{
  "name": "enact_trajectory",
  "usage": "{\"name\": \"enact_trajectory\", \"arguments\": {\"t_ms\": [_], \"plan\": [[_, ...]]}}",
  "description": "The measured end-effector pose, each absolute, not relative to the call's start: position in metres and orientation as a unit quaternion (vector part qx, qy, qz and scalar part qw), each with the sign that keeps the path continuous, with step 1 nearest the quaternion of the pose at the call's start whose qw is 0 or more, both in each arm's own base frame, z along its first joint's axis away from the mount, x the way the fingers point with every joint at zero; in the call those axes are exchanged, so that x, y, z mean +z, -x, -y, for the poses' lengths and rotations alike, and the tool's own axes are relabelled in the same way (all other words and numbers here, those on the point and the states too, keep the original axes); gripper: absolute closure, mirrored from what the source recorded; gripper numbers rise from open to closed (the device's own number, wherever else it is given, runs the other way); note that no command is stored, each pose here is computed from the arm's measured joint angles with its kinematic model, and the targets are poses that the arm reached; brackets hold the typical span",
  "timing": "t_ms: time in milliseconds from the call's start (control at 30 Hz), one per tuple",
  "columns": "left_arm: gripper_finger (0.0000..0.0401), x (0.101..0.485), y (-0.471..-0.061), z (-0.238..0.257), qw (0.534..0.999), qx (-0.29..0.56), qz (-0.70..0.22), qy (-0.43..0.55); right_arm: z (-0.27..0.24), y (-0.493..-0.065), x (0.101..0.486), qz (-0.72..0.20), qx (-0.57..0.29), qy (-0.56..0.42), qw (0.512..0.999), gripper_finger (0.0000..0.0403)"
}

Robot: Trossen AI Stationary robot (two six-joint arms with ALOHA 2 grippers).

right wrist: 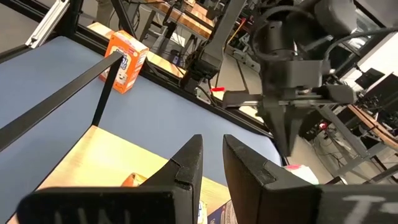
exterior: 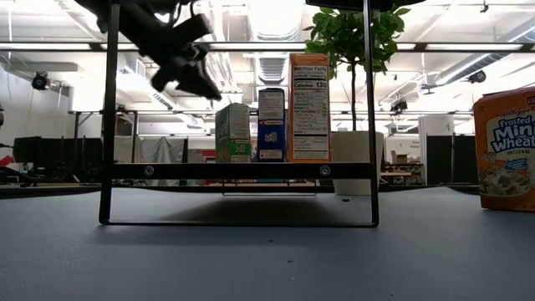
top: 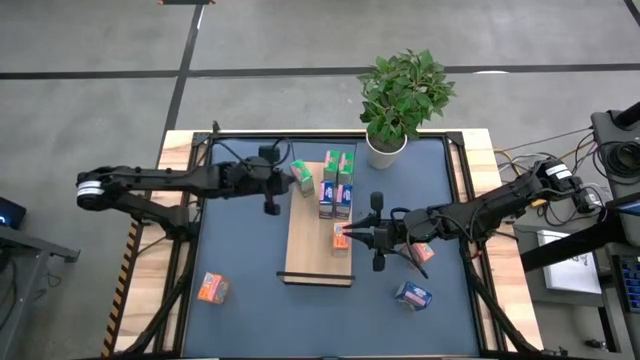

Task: Stack cereal on shelf
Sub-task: Put the green cereal box on the shelf aligned with the other green cereal box

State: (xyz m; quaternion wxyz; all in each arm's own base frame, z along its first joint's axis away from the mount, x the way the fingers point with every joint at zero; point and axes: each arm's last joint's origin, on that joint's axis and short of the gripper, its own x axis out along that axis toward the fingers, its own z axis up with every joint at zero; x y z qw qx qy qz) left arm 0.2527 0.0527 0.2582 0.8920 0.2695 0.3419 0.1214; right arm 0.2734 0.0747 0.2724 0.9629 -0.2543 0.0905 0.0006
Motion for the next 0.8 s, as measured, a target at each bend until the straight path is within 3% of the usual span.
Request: {"name": "enact_trajectory", "arguments": {"t_ms": [267, 800], "plan": [[0.0401, 0.247, -0.245, -0.060, 0.873, 0.131, -0.402, -0.244, -0.075, -0.273, 0.273, -0.089, 0.001, 0.262, 0.961, 0.0349], [0.0401, 0.213, -0.275, -0.099, 0.865, 0.180, -0.413, -0.223, -0.075, -0.273, 0.273, -0.089, 0.001, 0.261, 0.961, 0.0349]]}}
